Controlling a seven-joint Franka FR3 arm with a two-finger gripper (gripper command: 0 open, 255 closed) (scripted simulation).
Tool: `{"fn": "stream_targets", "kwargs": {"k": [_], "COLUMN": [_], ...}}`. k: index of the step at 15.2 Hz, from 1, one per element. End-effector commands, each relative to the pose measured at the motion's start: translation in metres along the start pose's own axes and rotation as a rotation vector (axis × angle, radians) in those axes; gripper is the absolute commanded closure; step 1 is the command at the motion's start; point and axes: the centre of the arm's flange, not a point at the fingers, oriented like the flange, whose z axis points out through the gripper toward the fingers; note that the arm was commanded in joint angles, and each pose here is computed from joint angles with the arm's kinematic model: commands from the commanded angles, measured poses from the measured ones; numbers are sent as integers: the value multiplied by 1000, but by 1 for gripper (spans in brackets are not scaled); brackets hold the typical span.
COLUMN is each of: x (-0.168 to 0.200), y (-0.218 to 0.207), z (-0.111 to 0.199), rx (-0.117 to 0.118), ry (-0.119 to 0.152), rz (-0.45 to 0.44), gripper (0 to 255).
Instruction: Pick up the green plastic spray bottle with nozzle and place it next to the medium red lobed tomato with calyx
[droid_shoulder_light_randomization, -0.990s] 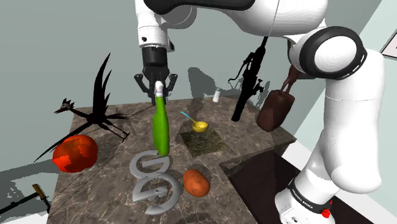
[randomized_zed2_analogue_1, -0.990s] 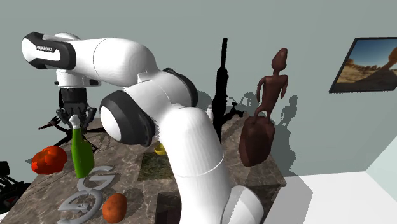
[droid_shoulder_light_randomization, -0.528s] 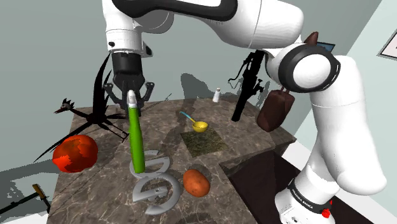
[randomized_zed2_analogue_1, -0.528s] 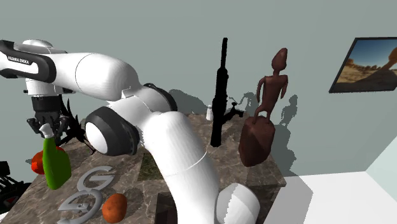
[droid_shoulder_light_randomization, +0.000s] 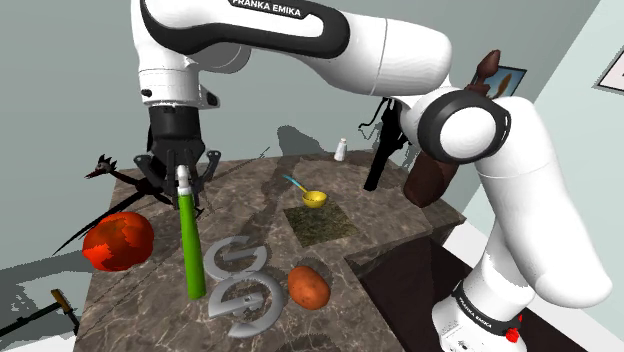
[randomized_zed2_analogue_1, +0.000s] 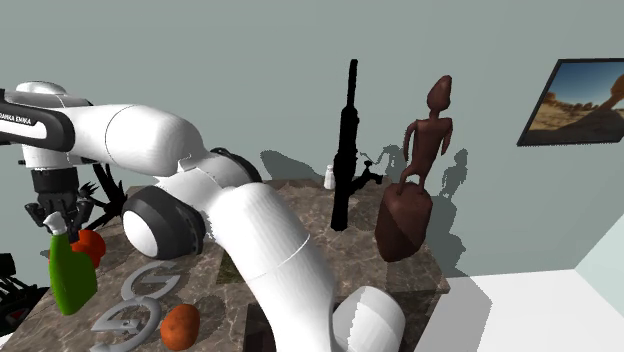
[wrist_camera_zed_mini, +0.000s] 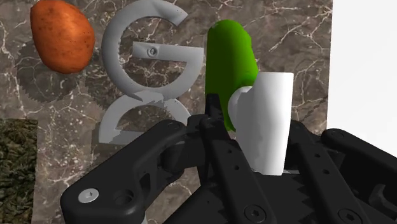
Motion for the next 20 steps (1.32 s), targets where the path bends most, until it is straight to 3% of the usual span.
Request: {"fn": "stream_targets", "kwargs": {"k": [1,20], "x": [5,50], "y": [-1,-1], "z": [9,99], "rx": [1,1], "ry": [1,1], "rz": [0,0], "gripper": [255,255]}}
